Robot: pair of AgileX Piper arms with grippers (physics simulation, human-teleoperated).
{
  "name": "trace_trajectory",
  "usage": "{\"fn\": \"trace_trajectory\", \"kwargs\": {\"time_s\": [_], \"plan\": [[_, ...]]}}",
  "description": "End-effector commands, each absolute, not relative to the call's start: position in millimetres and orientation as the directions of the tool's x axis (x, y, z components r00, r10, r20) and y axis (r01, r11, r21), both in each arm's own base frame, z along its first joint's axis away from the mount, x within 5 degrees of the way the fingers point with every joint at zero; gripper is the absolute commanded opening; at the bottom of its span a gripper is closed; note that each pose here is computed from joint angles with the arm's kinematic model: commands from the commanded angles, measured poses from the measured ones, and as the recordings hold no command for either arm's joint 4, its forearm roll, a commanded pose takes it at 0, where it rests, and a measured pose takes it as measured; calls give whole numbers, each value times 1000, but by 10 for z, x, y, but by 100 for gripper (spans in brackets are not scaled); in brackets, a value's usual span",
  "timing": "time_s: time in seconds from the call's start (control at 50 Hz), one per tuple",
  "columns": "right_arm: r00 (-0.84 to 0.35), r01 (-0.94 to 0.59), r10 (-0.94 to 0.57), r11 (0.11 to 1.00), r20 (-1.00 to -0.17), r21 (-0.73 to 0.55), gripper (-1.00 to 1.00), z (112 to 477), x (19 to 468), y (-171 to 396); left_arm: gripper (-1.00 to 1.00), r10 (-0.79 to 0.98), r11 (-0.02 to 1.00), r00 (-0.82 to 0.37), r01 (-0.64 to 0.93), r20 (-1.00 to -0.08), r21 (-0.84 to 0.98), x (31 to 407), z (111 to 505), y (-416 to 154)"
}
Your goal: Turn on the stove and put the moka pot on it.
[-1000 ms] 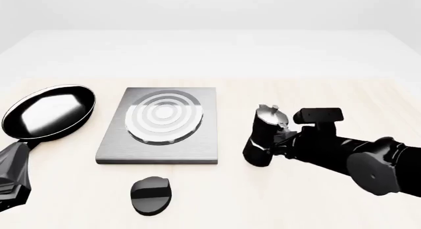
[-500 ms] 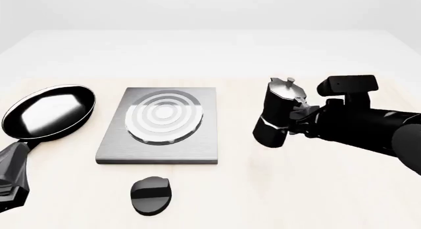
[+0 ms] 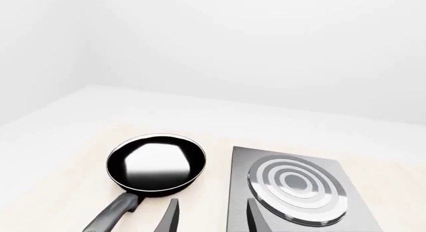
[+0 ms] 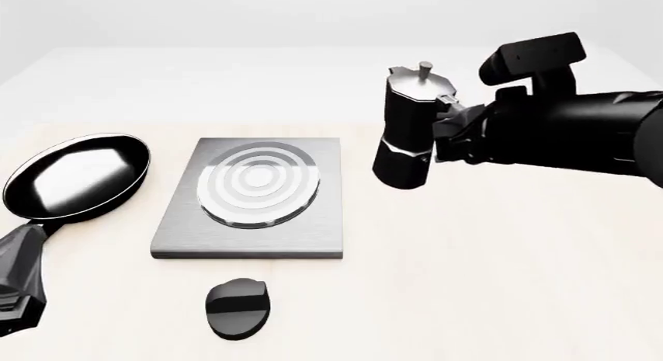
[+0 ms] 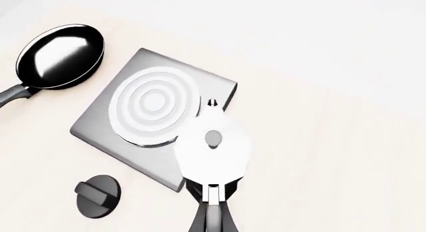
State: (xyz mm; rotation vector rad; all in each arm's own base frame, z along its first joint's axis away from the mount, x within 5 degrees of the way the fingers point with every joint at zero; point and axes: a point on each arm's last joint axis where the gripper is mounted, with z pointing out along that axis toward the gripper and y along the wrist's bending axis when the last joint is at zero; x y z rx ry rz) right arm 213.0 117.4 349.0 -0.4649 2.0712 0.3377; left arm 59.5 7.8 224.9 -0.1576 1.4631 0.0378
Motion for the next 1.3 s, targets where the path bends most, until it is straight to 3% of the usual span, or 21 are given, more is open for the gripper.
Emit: {"fn": "trace_trajectory", "kwargs": {"time_s": [0.02,0.78,1.3], "plan": [[-399,-536,-247,844,-883,6,-100,3789,2189,1400,100,-71,989,108,-122,-992,-84,597,2238,79],[-227,-713,-383,692,-896,-115,-100,3913,2441,2255,100,-69,989,100,-125,-993,-81,614,2213,82],[-220,-740,-386,664,-896,-105,-100,3579,2694,2714,100,-73,985,107,-149,-992,-89,592,2204,95]]}}
